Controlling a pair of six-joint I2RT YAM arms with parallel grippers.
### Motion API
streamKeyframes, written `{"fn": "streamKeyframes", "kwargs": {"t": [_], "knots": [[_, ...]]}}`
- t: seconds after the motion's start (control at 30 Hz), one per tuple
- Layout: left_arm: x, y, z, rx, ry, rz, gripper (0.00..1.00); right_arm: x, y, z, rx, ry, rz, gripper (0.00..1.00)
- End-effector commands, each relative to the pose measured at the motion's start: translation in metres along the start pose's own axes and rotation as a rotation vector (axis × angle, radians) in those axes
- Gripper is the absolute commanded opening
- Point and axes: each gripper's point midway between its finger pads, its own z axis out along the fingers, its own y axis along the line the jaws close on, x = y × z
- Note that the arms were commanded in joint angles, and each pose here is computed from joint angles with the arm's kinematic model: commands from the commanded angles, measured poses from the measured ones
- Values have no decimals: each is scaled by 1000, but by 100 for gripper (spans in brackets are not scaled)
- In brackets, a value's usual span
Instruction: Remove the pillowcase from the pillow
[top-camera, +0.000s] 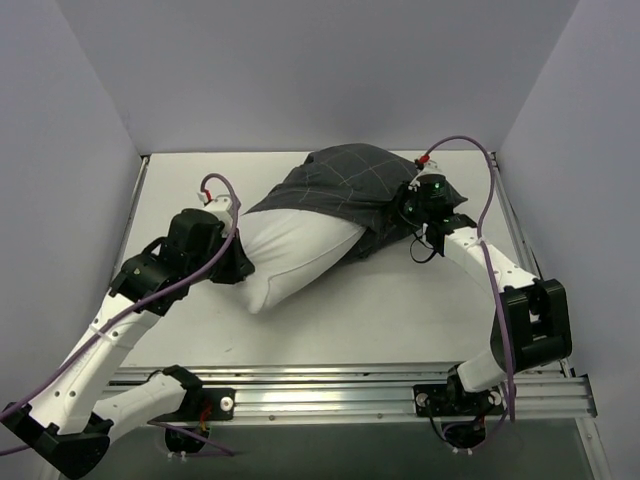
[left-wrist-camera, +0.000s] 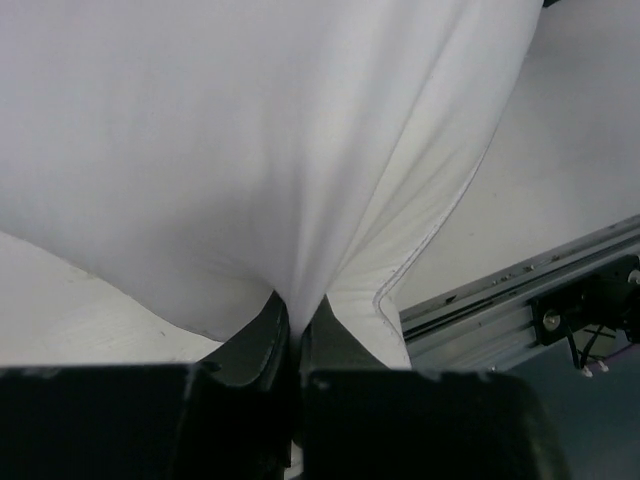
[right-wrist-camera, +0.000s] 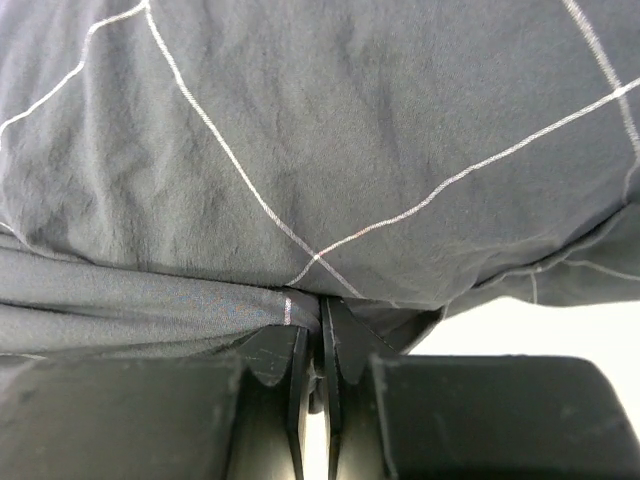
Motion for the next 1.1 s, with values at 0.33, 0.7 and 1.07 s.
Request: {"fn": "streamKeyframes", "kwargs": {"t": [0.33,0.7,1.07], "knots": [[58,-62,14,240,185,27,95,19,8,-77,21,13,-88,68],[-61,7,46,33,-33,-117,97,-13,88,-107,-235,-36,-308,86],[-8,74,106,-40,111,-254,97,-15,193,-59,-440,-21,-614,89]]}}
